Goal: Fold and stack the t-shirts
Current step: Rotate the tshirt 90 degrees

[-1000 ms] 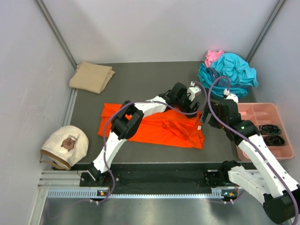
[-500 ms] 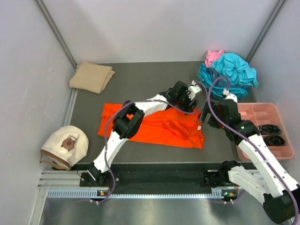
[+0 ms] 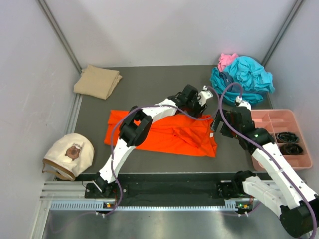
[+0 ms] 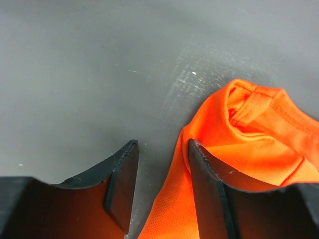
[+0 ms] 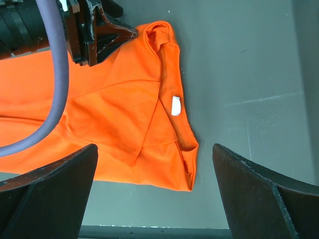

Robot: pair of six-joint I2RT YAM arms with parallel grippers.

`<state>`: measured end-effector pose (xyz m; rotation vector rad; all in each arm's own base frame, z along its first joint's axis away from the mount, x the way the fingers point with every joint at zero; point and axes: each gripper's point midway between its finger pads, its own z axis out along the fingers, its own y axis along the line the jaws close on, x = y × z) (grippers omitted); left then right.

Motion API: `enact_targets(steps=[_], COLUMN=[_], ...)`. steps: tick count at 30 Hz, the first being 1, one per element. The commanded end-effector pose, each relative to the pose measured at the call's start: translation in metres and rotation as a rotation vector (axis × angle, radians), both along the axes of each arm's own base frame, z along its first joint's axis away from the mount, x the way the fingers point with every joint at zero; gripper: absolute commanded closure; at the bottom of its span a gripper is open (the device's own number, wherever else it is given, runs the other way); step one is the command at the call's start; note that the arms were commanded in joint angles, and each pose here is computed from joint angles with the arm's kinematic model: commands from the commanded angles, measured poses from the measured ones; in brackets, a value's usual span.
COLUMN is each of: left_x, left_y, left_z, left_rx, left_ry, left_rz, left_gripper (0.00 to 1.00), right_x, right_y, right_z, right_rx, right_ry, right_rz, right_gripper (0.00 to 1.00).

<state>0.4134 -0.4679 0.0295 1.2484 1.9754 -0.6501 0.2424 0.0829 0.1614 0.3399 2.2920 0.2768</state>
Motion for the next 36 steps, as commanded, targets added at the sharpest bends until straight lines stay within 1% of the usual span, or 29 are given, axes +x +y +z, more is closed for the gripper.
enact_targets(steps=[1, 3, 6, 10, 12, 13, 15, 16, 17, 19, 20, 22, 24, 25, 29, 33, 36], left_x=[-0.062, -0.07, -0.078, -0.084, -0.086, -0.087, -0.089, -0.089, -0.091, -0.092, -0.092, -0.094, -0.093, -0.093, -0.09, -0.077, -0.059], left_y=[0.041, 0.038, 0.035, 0.034, 0.035, 0.034, 0.034, 0.033, 0.033, 0.033, 0.032, 0.033, 0.032, 0.033, 0.031, 0.026, 0.024], left_z=[-0.072, -0.066, -0.06, -0.059, -0.062, -0.063, -0.066, -0.065, -0.066, -0.069, -0.071, -0.074, -0.076, -0.078, -0.083, -0.089, -0.093], left_rx=[0.187, 0.157, 0.121, 0.103, 0.107, 0.107, 0.108, 0.106, 0.105, 0.108, 0.11, 0.118, 0.12, 0.122, 0.12, 0.117, 0.118], left_ry=[0.295, 0.322, 0.348, 0.371, 0.379, 0.382, 0.39, 0.391, 0.398, 0.403, 0.403, 0.408, 0.408, 0.409, 0.404, 0.378, 0.351], left_rz=[-0.053, -0.064, -0.078, -0.086, -0.088, -0.091, -0.095, -0.098, -0.101, -0.103, -0.103, -0.103, -0.1, -0.098, -0.083, -0.036, 0.027], left_gripper=[0.5, 0.44, 0.41, 0.41, 0.43, 0.48, 0.52, 0.57, 0.65, 0.71, 0.77, 0.84, 0.97, 1.0, 1.0, 1.0, 1.0], right_x=[0.005, 0.005, 0.005, 0.005, 0.005, 0.005, 0.005, 0.005, 0.005, 0.004, 0.004, 0.004, 0.004, 0.004, 0.003, 0.002, 0.0], right_y=[0.002, 0.002, 0.002, 0.002, 0.002, 0.003, 0.002, 0.002, 0.001, 0.001, 0.0, 0.001, 0.001, 0.001, 0.002, 0.003, 0.003], right_z=[0.005, 0.004, 0.002, 0.001, 0.0, 0.001, 0.0, 0.0, -0.001, 0.0, 0.0, 0.0, 0.0, -0.001, -0.001, -0.002, -0.002], right_rx=[0.019, 0.018, 0.022, 0.022, 0.02, 0.023, 0.021, 0.021, 0.017, 0.017, 0.017, 0.016, 0.018, 0.016, 0.023, 0.03, 0.034], right_ry=[-0.027, -0.027, -0.023, -0.021, -0.018, -0.021, -0.018, -0.02, -0.017, -0.018, -0.018, -0.019, -0.018, -0.017, -0.015, -0.013, -0.008], right_rz=[-0.008, -0.007, -0.007, -0.01, -0.007, -0.007, -0.008, -0.009, -0.011, -0.013, -0.014, -0.014, -0.011, -0.013, -0.009, -0.005, -0.004], right_gripper=[0.03, 0.03, 0.03, 0.03, 0.03, 0.03, 0.03, 0.03, 0.03, 0.03, 0.03, 0.03, 0.02, 0.02, 0.02, 0.02, 0.02])
